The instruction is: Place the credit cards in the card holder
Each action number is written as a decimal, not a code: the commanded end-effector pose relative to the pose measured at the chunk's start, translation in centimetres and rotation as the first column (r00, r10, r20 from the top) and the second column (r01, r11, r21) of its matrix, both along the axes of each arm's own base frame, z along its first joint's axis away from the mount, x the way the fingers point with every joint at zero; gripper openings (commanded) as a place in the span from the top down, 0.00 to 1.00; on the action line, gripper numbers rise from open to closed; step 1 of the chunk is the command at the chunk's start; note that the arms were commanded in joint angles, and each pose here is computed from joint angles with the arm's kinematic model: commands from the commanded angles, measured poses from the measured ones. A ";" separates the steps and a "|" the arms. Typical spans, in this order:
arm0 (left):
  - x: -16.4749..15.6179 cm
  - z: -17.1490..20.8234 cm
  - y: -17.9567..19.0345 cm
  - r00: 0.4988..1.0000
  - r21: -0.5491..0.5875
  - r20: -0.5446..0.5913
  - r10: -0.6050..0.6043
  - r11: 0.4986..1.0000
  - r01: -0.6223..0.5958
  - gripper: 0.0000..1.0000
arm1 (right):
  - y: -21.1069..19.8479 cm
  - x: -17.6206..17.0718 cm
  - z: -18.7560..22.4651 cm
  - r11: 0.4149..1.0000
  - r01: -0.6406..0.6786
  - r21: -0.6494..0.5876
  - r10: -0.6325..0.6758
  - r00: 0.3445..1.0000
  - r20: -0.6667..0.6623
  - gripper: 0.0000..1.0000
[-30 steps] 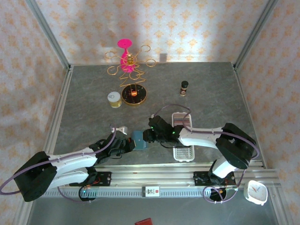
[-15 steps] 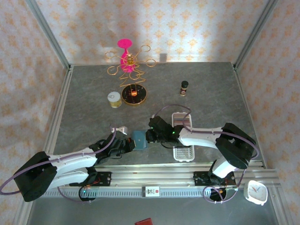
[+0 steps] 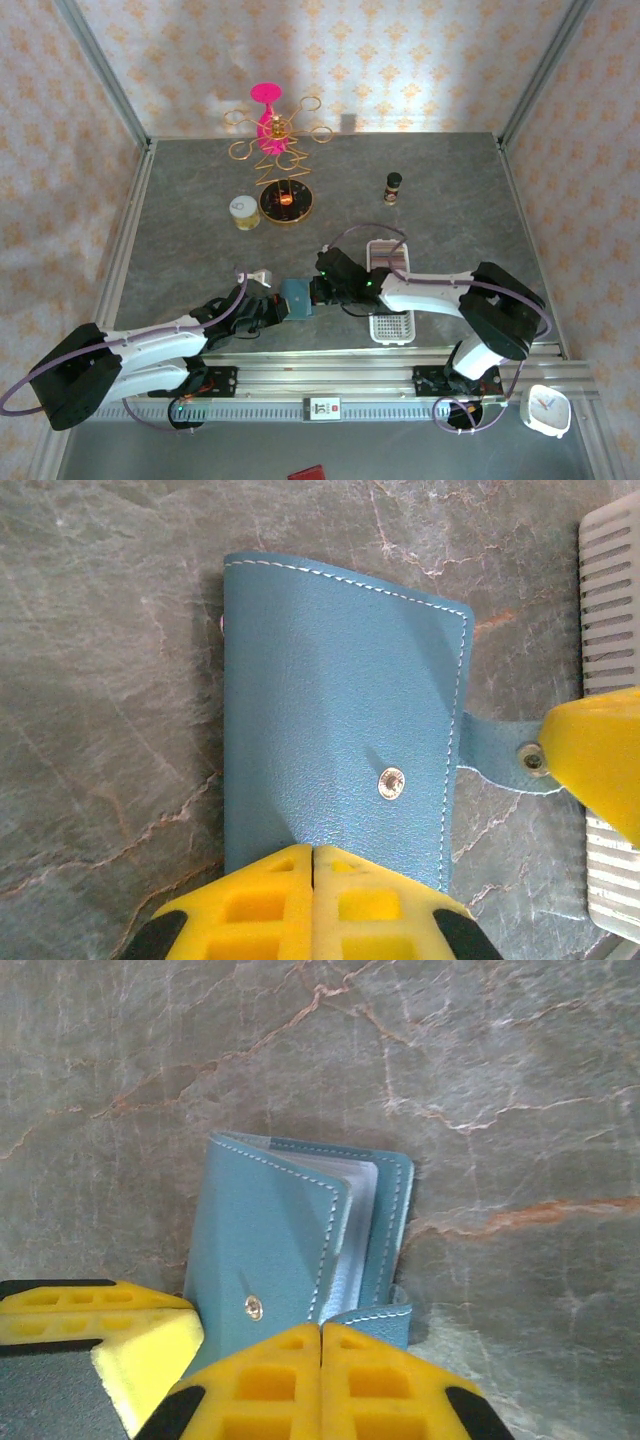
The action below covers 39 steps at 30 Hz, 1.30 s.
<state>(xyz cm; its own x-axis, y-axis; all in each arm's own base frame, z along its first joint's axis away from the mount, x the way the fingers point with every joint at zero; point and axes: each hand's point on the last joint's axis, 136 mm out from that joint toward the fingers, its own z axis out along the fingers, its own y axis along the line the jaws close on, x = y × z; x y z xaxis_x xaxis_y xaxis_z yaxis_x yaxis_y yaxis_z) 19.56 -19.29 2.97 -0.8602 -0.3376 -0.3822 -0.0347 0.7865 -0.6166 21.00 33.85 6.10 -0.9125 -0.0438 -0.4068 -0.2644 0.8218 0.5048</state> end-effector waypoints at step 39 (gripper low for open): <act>-0.7 -1.0 0.7 1.000 -0.018 -0.011 0.027 0.999 -0.027 1.00 | 3.5 -1.9 -4.2 0.991 -0.094 -0.096 0.086 0.993 -0.083 0.91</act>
<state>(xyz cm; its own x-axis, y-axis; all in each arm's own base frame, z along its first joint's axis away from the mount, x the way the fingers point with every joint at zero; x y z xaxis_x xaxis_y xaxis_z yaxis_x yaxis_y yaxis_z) 19.43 -19.30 2.90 -0.8523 -0.3595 -0.3800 -0.0336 0.7626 -0.6460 20.98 37.67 4.16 -0.9210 -0.0916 -0.3787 -0.2863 0.8182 0.4986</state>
